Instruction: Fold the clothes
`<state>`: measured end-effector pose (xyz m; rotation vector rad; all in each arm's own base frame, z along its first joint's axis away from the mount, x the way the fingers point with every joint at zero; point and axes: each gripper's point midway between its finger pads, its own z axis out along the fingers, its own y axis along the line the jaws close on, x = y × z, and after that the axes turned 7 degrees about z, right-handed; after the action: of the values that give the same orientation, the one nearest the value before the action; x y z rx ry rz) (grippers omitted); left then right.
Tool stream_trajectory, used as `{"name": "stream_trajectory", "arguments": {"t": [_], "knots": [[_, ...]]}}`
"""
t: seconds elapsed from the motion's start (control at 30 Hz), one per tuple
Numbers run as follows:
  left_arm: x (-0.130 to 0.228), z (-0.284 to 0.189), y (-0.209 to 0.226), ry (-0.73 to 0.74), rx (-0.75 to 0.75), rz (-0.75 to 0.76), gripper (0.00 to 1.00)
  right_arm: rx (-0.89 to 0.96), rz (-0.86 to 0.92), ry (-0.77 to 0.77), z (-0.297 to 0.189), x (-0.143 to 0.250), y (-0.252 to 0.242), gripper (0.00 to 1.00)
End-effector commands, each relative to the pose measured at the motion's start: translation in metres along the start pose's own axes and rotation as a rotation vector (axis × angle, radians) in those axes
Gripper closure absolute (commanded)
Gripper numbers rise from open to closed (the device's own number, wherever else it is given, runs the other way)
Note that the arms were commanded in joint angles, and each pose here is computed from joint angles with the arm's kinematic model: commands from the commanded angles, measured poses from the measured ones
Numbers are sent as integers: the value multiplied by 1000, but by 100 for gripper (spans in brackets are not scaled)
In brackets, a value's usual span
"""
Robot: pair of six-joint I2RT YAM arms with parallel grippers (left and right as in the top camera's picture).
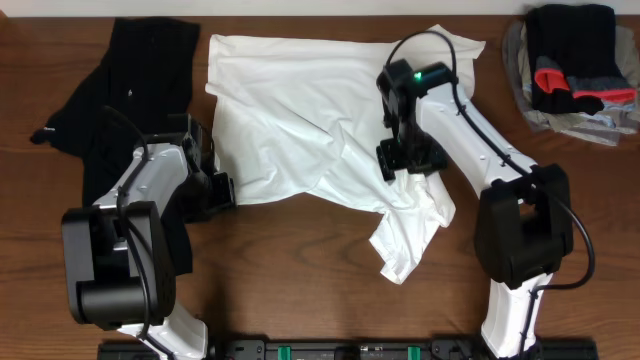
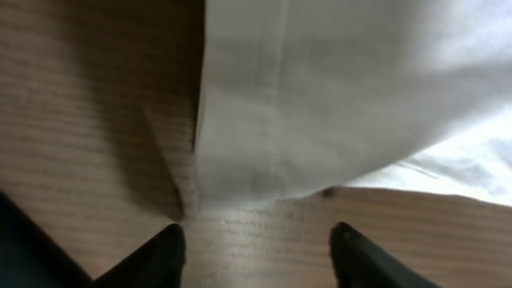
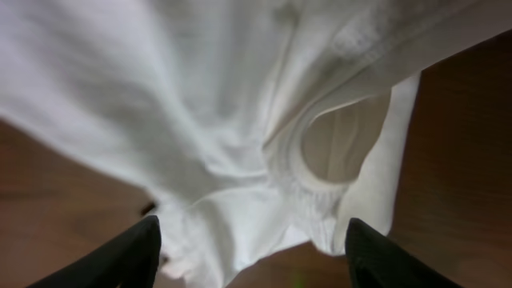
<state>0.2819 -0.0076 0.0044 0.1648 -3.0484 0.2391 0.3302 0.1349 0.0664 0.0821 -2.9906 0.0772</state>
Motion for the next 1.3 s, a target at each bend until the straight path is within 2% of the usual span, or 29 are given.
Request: {"name": "stream_trajectory", "arguments": {"t": [0.0, 0.23, 0.33, 0.4, 0.43, 0.47, 0.6, 0.87, 1.13, 1.27], "knots": [[0, -1, -2, -20, 7, 7, 49, 66, 37, -24, 12, 1, -15, 31], [-7, -1, -2, -50, 8, 12, 73, 116, 73, -103, 34, -15, -26, 34], [-9, -1, -2, -56, 8, 12, 86, 113, 78, -123, 41, -19, -27, 49], [-10, -1, -2, -61, 8, 13, 94, 140, 110, -135, 41, -21, -34, 68], [-11, -1, -2, -63, 9, 14, 94, 160, 135, -143, 40, -23, -40, 78], [-11, -1, -2, -64, 9, 14, 94, 172, 159, -147, 39, -23, -46, 84], [-11, -1, -2, -66, 9, 14, 94, 140, 223, -135, 33, -23, -64, 95], [-12, -1, -2, -67, 9, 14, 94, 89, 349, -78, 27, -14, -110, 99], [-12, -1, -2, -67, 8, 14, 94, 31, 505, -36, 31, -8, -150, 99], [-12, -1, -1, -67, 1, 13, 94, 24, 574, -24, 32, -3, -174, 95]]}}
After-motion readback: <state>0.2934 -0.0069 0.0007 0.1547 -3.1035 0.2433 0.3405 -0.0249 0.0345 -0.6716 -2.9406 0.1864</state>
